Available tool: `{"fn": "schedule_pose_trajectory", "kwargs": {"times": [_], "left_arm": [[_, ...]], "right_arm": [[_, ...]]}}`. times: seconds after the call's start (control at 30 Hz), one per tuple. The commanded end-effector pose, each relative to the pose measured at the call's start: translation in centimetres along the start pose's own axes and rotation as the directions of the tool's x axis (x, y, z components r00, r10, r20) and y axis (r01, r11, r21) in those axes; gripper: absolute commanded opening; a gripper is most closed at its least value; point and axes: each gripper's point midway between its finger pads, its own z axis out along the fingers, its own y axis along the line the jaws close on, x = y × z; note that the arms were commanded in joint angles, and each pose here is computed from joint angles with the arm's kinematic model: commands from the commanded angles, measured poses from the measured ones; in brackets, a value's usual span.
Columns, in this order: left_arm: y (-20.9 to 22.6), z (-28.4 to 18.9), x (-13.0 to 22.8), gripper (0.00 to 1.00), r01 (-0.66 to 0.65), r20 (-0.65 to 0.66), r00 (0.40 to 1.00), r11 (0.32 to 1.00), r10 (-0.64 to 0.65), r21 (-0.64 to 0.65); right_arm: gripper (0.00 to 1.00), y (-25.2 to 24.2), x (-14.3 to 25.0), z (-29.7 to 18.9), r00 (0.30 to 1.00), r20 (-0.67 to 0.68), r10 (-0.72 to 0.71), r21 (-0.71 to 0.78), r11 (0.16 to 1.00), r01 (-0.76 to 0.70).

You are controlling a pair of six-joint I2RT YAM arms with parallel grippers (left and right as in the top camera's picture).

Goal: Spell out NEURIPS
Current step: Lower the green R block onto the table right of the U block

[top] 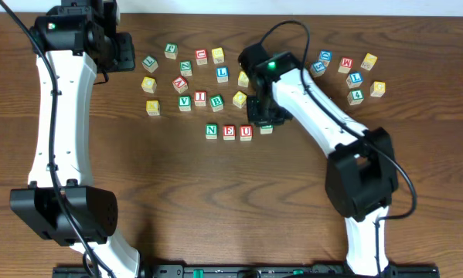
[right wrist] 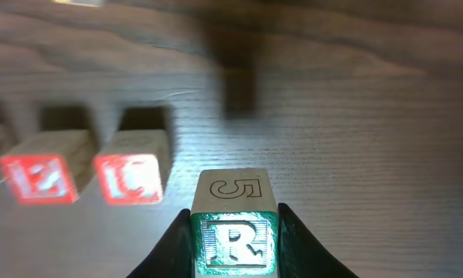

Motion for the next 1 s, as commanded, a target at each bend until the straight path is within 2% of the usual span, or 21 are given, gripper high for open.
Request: {"fn": "schedule_pose_trajectory", "kwargs": {"times": [0.0, 0.47, 0.97], "left_arm": [[0.0, -0.4, -0.4, 0.42, 0.001, 0.014, 1.0, 1.0, -0.001, -0.006], [0.0, -0.4, -0.4, 0.43, 0.001, 0.014, 1.0, 1.0, -0.001, -0.006], [0.0, -0.4, -0.4, 0.43, 0.001, 0.014, 1.0, 1.0, -0.001, -0.006]], "right_arm": [[0.22, -0.6, 0.0, 1.6, 0.996, -0.007, 0.083, 0.053, 0.995, -0.083], [0.21, -0.3, -0.4, 4.1, 0.996, 0.003, 0.085, 0.047, 0.995, -0.085], [0.21, 0.0, -0.4, 4.4, 0.996, 0.0, 0.084, 0.033, 0.996, -0.084]]}}
